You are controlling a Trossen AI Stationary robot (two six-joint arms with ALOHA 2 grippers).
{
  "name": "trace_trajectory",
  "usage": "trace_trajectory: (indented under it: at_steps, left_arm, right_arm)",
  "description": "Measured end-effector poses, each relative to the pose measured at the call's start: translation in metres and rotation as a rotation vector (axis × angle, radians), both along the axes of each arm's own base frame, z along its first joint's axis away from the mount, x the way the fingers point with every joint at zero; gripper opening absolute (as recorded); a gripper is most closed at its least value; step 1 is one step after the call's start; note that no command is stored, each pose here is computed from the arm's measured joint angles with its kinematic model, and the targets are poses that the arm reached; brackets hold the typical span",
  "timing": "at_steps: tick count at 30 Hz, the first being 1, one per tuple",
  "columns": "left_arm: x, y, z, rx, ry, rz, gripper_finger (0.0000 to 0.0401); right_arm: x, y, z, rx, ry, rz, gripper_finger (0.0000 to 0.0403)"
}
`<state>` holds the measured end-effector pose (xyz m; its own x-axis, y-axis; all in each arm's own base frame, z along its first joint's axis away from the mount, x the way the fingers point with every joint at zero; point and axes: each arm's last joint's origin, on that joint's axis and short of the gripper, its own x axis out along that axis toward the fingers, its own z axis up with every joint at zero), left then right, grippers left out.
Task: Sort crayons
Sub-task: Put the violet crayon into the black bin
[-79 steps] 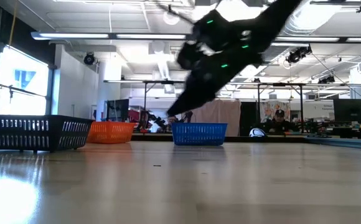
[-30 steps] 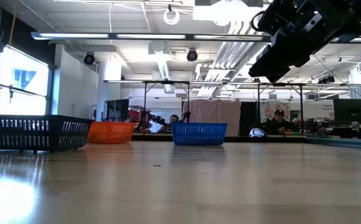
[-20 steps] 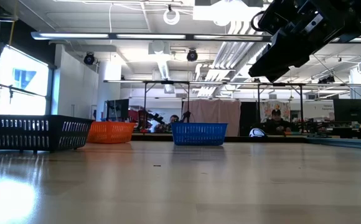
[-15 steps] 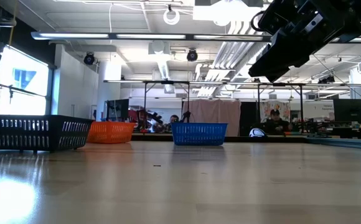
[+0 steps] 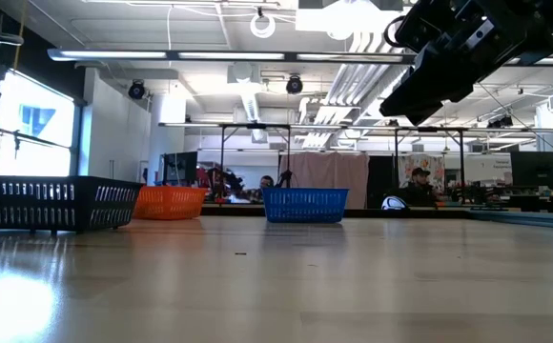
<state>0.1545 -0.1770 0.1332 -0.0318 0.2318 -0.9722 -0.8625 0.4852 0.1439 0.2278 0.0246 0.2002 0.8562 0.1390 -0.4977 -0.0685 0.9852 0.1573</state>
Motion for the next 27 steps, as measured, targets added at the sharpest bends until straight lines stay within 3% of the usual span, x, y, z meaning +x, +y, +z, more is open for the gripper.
trace_trajectory:
  at_steps: [5, 14, 19, 27]
  left_arm:
    - [0.000, -0.001, -0.002, -0.024, -0.002, 0.015, 0.0119]
    - [-0.003, 0.002, -0.010, -0.073, -0.037, 0.087, 0.0029]
    - [0.002, 0.005, 0.013, -0.099, -0.096, 0.105, 0.0004]
    - [0.012, 0.015, 0.057, -0.021, -0.403, 0.002, 0.0007]
  right_arm:
    - [0.000, 0.000, 0.000, -0.003, 0.000, 0.002, 0.0026]
    - [-0.001, 0.000, -0.001, -0.004, 0.010, 0.002, 0.0026]
    - [-0.001, 0.000, -0.001, -0.001, 0.016, -0.001, 0.0026]
    - [-0.003, 0.001, 0.000, 0.023, 0.015, 0.063, 0.0026]
